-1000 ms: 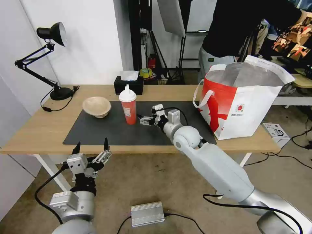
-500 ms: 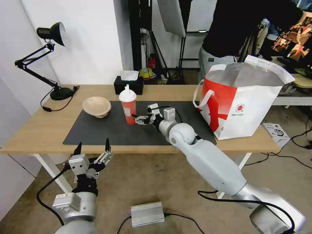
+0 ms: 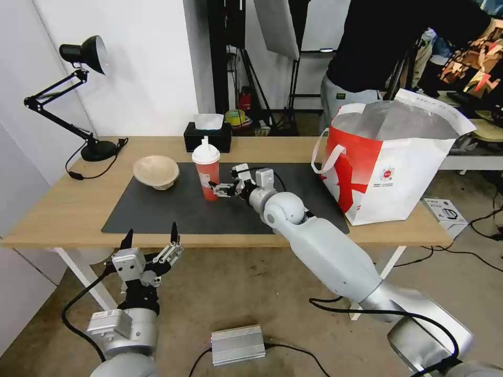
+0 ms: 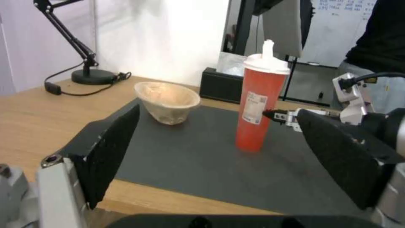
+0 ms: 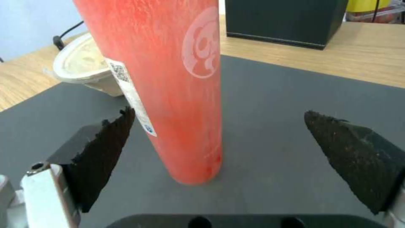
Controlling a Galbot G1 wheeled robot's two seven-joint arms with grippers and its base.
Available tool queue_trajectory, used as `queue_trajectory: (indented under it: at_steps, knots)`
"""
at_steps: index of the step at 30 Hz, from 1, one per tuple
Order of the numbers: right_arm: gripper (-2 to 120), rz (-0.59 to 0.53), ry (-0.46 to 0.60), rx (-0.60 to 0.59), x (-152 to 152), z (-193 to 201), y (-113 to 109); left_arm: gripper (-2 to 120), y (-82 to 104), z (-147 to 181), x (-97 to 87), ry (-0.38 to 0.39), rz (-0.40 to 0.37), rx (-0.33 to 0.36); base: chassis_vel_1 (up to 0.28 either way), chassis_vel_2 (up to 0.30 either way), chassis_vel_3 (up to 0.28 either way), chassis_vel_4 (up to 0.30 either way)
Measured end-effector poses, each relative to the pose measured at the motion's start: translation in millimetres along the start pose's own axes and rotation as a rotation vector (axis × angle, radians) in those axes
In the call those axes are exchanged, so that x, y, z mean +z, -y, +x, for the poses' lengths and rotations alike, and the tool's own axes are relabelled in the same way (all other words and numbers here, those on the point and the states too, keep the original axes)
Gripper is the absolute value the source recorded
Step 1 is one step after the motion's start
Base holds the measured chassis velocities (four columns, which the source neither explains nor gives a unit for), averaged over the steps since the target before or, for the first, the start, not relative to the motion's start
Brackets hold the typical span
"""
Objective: Pick up the trash from the table and place it into the takeout bag.
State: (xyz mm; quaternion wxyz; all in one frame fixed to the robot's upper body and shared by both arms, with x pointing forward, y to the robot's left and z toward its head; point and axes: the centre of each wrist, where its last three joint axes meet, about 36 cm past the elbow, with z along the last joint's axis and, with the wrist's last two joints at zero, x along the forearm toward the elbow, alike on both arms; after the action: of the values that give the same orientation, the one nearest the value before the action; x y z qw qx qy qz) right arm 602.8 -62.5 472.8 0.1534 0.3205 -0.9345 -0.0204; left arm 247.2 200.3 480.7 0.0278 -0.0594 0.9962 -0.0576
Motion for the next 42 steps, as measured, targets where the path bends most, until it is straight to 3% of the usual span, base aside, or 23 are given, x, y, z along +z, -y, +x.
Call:
queue_trajectory:
  at_steps: [17, 42]
  knots:
    - [100, 0.013, -0.006, -0.039, -3.9, -24.5, -23.5, 100, 1.3, -0.7, 2.7, -0.003, 0.005, -0.001, 0.0, 0.0, 0.0, 0.0]
    - [100, 0.037, -0.02, -0.054, -8.3, -57.1, -19.3, 100, 5.0, 1.2, 7.3, -0.011, 0.011, -0.002, 0.0, 0.0, 0.0, 0.0]
